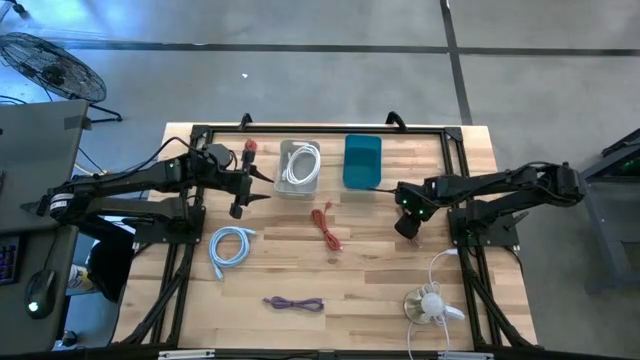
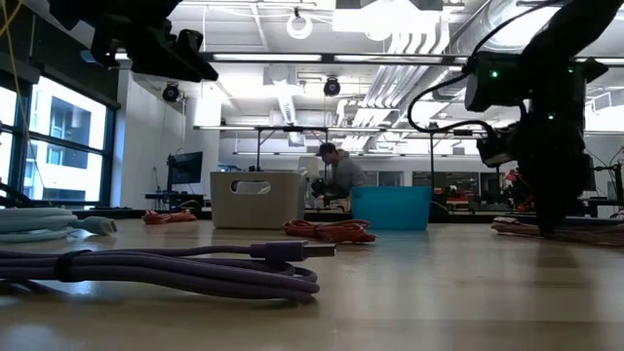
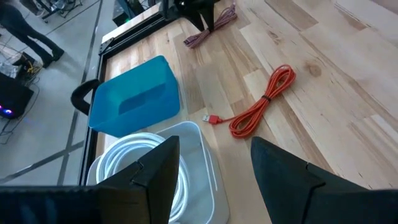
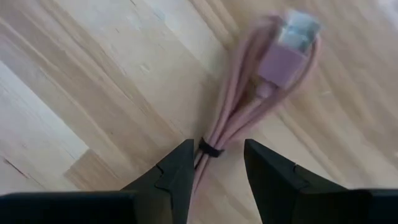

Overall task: Pick & Place USB Port
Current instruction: Put the pink charger cable into the blue bin, then put the top orange charger cable into the blue bin

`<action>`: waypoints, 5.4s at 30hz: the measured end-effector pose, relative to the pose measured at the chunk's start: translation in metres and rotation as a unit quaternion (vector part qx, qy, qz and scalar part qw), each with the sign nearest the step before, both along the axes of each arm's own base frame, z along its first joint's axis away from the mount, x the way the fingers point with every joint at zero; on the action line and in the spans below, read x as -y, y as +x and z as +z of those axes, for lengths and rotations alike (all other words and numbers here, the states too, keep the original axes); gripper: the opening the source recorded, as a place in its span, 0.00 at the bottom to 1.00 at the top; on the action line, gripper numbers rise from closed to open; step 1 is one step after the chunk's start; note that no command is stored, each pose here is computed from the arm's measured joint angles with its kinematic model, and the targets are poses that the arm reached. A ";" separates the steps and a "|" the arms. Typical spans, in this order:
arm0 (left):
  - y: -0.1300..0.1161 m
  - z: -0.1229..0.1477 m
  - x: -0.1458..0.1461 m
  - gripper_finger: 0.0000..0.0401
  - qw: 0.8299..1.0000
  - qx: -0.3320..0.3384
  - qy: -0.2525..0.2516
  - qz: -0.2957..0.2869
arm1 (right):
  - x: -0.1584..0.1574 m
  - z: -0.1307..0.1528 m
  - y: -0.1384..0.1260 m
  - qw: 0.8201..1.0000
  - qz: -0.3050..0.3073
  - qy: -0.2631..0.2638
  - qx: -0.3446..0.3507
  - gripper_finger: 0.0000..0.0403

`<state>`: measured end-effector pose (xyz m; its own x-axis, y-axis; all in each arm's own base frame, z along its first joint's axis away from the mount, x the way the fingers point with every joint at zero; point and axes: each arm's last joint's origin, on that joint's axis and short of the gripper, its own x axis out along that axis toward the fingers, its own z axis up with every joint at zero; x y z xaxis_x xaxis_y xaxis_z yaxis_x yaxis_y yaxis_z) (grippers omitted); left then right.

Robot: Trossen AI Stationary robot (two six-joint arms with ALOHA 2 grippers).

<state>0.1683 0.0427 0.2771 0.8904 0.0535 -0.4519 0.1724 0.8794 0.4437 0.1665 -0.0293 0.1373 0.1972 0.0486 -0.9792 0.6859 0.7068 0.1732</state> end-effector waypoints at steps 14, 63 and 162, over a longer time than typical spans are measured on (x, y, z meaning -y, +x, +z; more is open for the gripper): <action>0.000 0.000 0.001 0.48 1.000 0.001 -0.005 -0.007 | 0.002 -0.010 -0.004 0.999 0.026 -0.010 0.019 0.05; 0.001 -0.020 -0.009 0.48 0.984 -0.113 0.045 0.133 | 0.097 0.102 0.105 0.909 -0.155 -0.240 0.304 0.02; -0.036 -0.094 -0.139 0.48 0.833 -0.193 -0.283 0.436 | -0.030 0.133 0.105 0.835 0.351 -0.157 0.393 0.19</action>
<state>0.1323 0.1814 0.1830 0.4080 0.2850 -0.8674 -0.6064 0.7948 -0.0241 0.2716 0.0008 0.2698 0.8155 0.1875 -0.5476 -0.1551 0.9823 0.1053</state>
